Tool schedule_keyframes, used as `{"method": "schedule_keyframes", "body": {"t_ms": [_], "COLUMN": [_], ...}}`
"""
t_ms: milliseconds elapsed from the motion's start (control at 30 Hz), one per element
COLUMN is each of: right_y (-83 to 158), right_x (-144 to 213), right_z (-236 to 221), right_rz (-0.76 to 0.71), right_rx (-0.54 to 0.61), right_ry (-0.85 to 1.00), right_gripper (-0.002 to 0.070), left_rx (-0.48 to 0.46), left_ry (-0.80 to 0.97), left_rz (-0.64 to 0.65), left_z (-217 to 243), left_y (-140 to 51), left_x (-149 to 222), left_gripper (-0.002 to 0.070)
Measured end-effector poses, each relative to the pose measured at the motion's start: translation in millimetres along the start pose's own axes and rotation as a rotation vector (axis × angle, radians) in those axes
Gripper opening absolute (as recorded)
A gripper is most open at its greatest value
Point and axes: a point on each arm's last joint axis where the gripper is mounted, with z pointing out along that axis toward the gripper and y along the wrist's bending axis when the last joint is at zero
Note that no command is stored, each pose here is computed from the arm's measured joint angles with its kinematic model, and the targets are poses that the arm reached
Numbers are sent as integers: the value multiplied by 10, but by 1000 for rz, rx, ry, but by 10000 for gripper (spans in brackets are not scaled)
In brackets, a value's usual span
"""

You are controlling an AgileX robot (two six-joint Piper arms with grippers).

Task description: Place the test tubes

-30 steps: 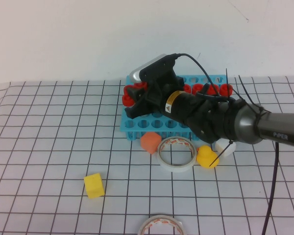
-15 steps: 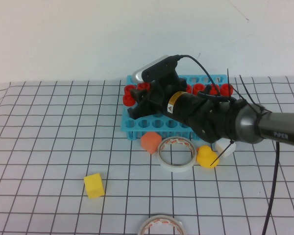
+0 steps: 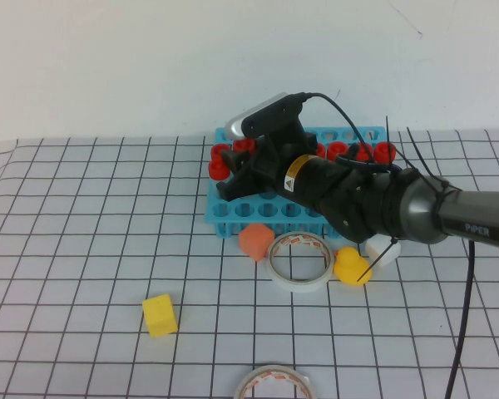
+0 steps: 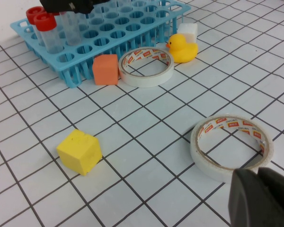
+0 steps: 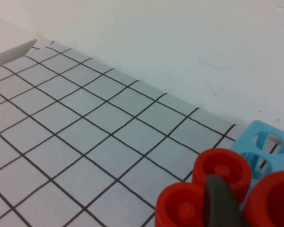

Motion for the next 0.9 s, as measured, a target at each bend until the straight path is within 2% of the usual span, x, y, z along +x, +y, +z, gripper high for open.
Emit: {"method": "schedule_keyframes", "body": {"t_ms": [400, 733, 900], "right_y": [-9, -22, -22], "right_x": [10, 14, 14], "right_z": [0, -1, -1], "right_rz": [6, 7, 7], "right_rx": [3, 6, 6], "right_ry": [10, 14, 14], "right_gripper": [266, 351, 366], "left_rx": [0, 0, 0], "left_ry": [0, 0, 0], "left_rz": [0, 0, 0], "left_z": [0, 0, 0], "left_y": [0, 0, 0], "left_x": [0, 0, 0], "left_gripper": [-1, -1, -1]}}
